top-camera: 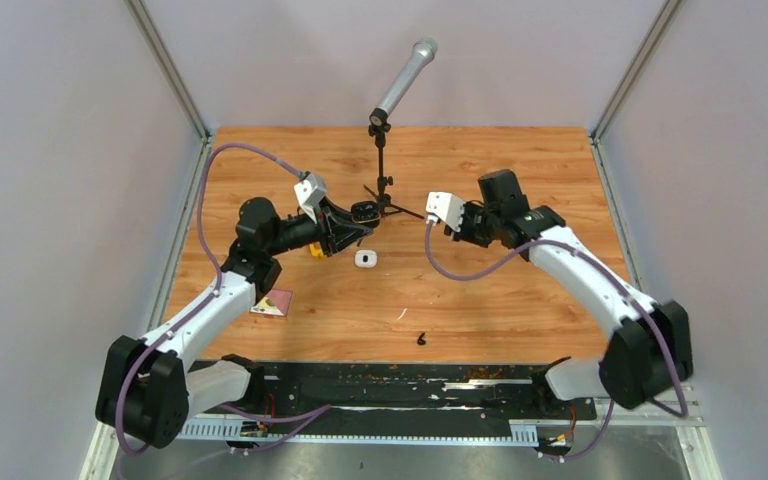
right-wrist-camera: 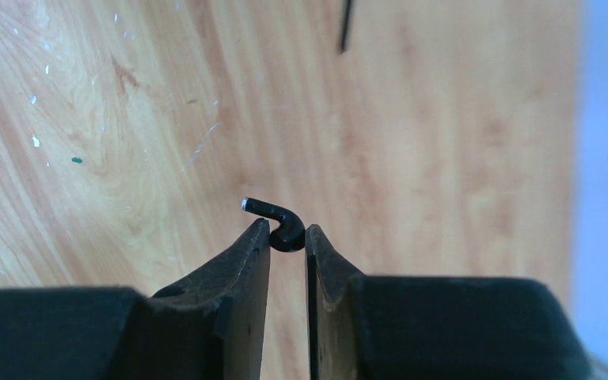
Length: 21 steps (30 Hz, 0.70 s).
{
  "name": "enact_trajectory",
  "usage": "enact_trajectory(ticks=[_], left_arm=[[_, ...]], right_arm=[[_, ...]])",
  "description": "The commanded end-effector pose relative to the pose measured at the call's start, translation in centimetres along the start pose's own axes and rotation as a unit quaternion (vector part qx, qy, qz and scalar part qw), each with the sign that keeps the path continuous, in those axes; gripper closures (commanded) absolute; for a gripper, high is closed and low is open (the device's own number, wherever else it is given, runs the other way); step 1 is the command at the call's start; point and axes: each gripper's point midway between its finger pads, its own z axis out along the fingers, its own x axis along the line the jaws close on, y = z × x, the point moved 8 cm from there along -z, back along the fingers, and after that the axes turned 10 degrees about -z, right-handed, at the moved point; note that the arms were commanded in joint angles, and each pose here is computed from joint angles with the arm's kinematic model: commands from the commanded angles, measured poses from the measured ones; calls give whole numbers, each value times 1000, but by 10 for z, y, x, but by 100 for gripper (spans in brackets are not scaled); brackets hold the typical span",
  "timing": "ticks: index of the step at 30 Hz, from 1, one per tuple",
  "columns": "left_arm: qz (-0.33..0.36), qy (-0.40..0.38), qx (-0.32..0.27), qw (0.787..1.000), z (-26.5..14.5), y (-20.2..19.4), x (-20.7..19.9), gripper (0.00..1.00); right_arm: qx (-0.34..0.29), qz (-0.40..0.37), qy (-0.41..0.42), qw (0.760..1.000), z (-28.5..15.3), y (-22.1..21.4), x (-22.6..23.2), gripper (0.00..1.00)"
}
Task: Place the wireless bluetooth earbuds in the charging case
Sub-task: Pick up the right earbud from the center of the board, then insert the right earbud into the right side groove of the charging case.
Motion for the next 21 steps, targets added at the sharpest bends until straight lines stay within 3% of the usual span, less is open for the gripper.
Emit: enact_trajectory(ticks=[1,9,17,21], left_arm=[[14,-10,-23,1000,9,6,-2,100],[24,-32,-39,998,35,12,-20,100],[30,-48,-63,996,56,34,-30,100],[38,-54,-75,995,61,45,-36,100]], right_arm=[[-24,-111,-103,988,-73,46,-16,100],[-46,-246,-265,931,-159,127,-22,100],[-50,-373,-319,870,-177,164,-23,100],[-68,-399,-353,843,-177,177,-18,100]])
